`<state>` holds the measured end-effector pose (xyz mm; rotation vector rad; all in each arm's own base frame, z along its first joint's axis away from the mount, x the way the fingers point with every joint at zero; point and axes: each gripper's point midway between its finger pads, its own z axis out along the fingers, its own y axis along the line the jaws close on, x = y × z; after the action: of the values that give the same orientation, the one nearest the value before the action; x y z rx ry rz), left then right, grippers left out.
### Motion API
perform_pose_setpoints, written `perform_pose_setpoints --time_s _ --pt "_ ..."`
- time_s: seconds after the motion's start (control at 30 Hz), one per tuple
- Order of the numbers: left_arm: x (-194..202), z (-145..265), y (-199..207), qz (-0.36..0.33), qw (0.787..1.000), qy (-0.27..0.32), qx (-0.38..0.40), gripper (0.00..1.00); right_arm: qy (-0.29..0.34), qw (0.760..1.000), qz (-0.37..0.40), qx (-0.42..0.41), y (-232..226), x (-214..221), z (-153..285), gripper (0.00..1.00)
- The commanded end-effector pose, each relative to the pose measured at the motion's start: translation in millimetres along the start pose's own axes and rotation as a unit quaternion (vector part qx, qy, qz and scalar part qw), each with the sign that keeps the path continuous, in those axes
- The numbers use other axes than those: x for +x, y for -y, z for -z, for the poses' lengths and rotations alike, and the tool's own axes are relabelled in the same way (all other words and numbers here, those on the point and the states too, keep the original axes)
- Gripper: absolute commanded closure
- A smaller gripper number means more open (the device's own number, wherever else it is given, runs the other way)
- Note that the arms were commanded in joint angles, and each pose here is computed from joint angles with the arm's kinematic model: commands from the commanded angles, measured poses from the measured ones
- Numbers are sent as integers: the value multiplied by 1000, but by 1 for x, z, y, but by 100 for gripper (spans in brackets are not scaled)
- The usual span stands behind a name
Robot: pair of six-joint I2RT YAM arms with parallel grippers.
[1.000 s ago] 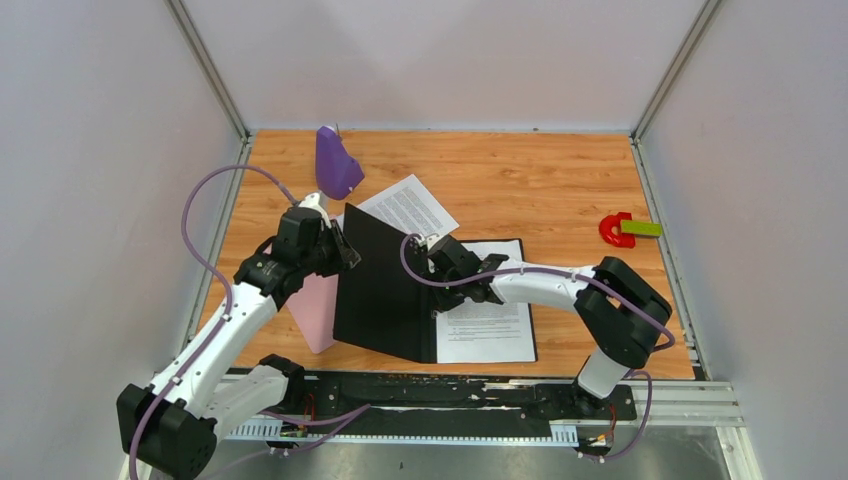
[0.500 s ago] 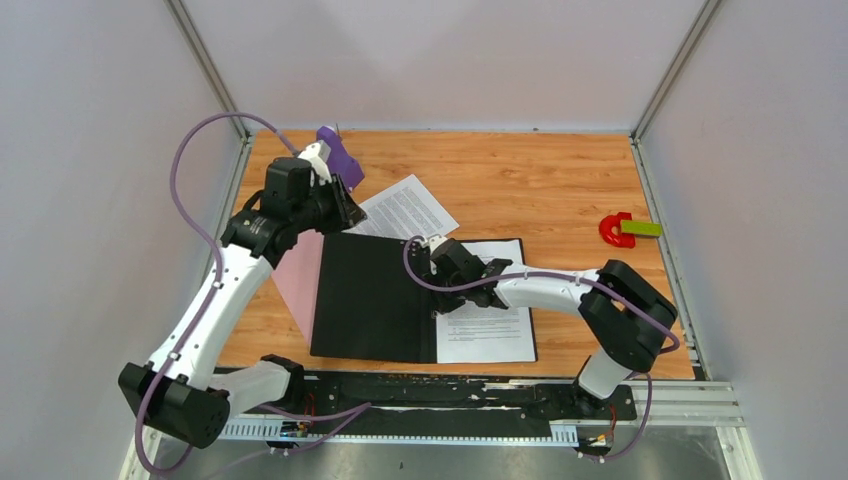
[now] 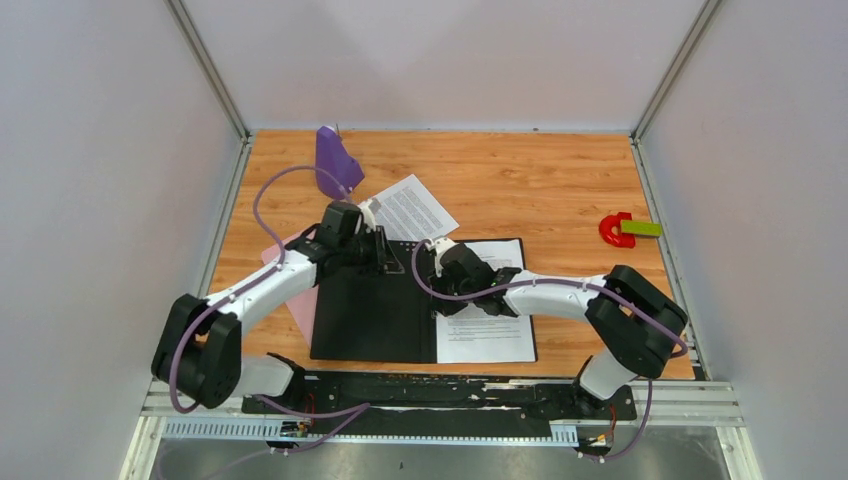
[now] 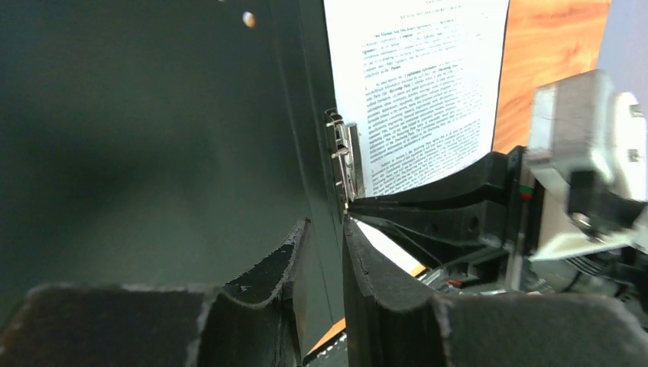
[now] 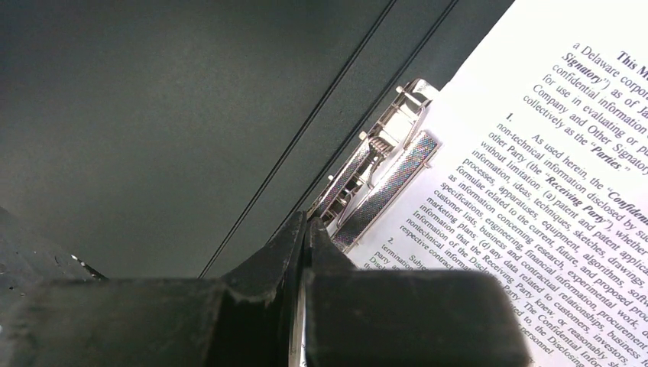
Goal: Put the files into the folder
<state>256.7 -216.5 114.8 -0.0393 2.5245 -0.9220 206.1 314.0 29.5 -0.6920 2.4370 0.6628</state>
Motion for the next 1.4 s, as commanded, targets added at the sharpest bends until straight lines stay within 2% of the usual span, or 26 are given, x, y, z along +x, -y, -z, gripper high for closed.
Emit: perform_pose_setpoints --time_s 0.0,0.4,0.77,1.1,1.37 --pt "-6 -27 30 -22 997 20 69 72 -81 995 11 61 40 61 0 100" --pt "30 -88 26 -19 997 -31 71 71 -74 995 11 59 44 62 0 100" --pt "57 -104 -2 -7 998 -62 19 71 -68 996 9 59 45 60 0 100" --pt "82 -106 -23 -7 996 -87 -30 77 -62 996 5 59 45 53 2 100" --pt "97 -100 -58 -19 988 -108 -112 93 -54 997 -11 53 43 43 11 99"
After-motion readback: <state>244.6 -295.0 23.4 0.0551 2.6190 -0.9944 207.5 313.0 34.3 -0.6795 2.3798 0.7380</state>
